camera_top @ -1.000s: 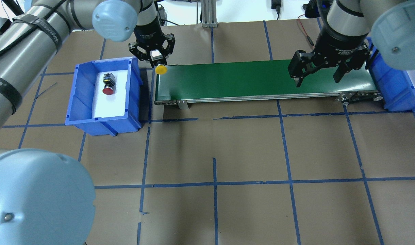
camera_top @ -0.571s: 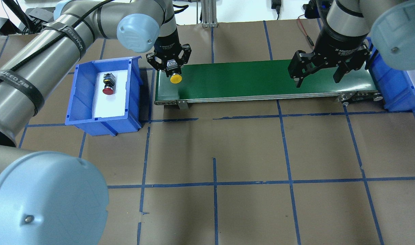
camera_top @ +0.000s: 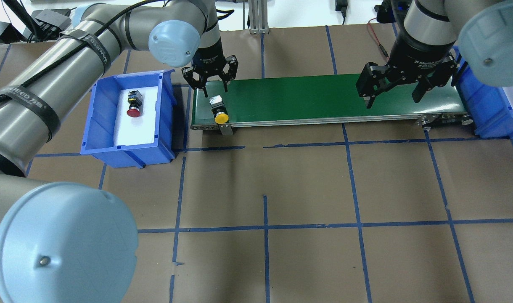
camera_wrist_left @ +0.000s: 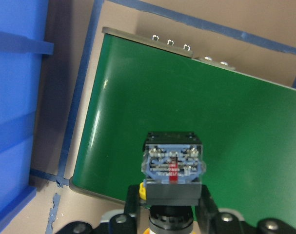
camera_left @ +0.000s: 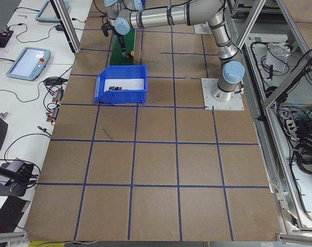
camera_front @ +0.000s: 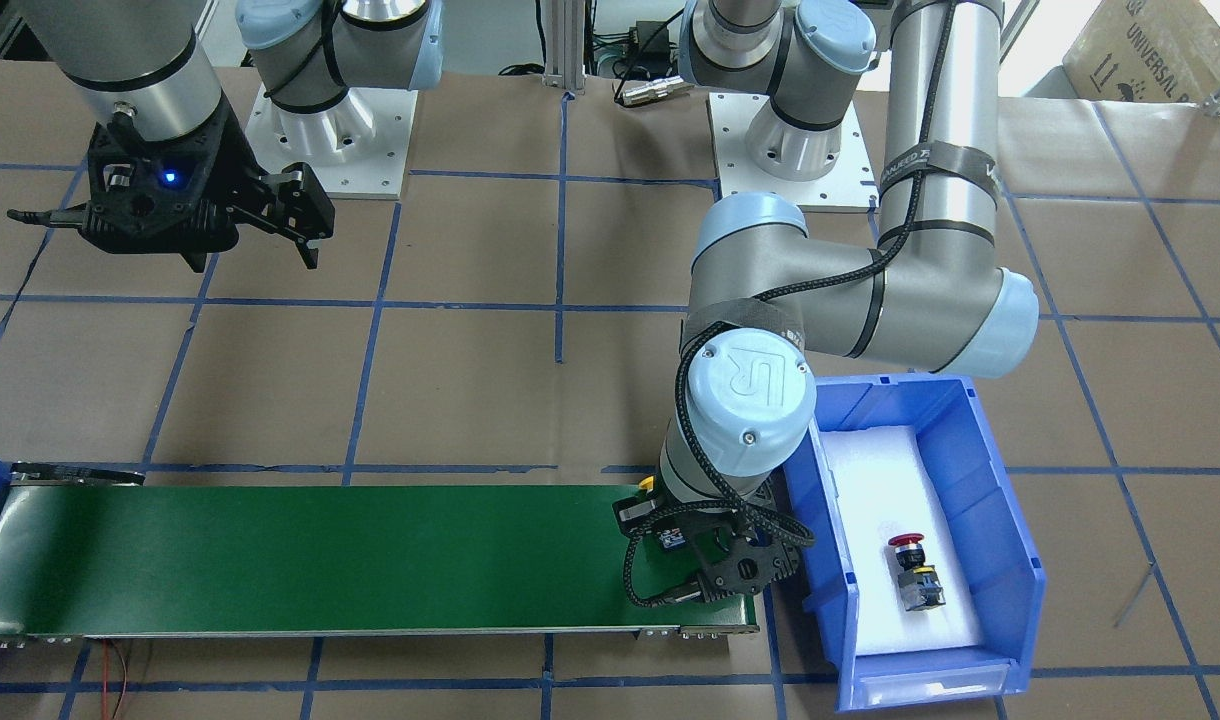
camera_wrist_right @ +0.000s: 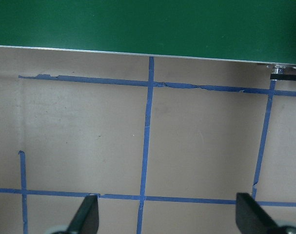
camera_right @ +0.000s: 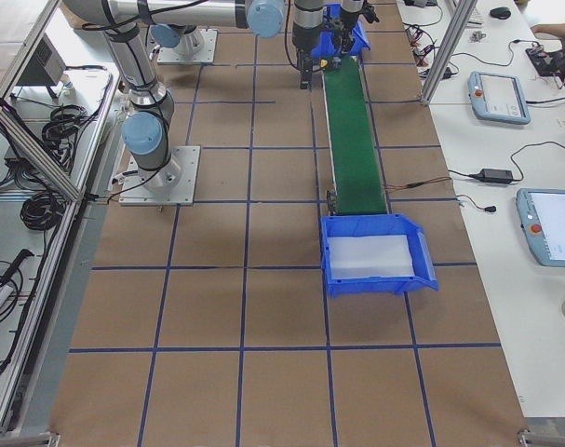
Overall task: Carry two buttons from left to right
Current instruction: 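Open the left gripper and move it back over the blue bin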
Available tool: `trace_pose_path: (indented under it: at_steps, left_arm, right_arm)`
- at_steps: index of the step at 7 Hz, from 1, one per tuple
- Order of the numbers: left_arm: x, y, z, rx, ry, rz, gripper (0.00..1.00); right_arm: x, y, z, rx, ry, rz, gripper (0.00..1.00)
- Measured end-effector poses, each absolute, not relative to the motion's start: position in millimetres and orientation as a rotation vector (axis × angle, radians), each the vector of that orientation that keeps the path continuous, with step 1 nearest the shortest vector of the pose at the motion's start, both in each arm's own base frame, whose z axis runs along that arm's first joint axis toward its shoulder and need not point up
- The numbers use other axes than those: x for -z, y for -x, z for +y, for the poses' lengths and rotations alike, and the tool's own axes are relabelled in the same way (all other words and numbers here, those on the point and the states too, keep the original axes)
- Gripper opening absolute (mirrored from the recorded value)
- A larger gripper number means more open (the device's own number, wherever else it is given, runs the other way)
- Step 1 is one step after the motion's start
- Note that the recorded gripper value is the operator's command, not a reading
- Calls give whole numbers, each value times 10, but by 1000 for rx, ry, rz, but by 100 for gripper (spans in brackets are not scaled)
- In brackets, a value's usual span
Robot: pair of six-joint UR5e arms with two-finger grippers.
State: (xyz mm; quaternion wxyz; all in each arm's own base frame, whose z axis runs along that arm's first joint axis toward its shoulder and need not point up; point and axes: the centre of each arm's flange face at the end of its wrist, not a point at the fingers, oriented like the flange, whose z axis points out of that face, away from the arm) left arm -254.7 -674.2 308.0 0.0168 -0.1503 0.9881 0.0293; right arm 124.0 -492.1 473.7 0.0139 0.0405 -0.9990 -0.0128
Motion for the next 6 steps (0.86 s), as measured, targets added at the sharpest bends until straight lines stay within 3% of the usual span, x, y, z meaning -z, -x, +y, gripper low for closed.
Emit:
trace_pose_path:
  at_steps: [2,5,6]
  left_arm:
    - [-3236,2330,-6819,-49,469,3085,100]
    - [-3595,877,-7047,7,304,3125,100]
    - [-3582,337,-7085,3,243,3135,96]
  right_arm:
    - [-4729,-1224,-4930,43,-134,-3110,100]
    - [-4702,-1203,-4959,46,-129,-3110,100]
    - [-4688,-1198,-4977,44,-127,-3110,100]
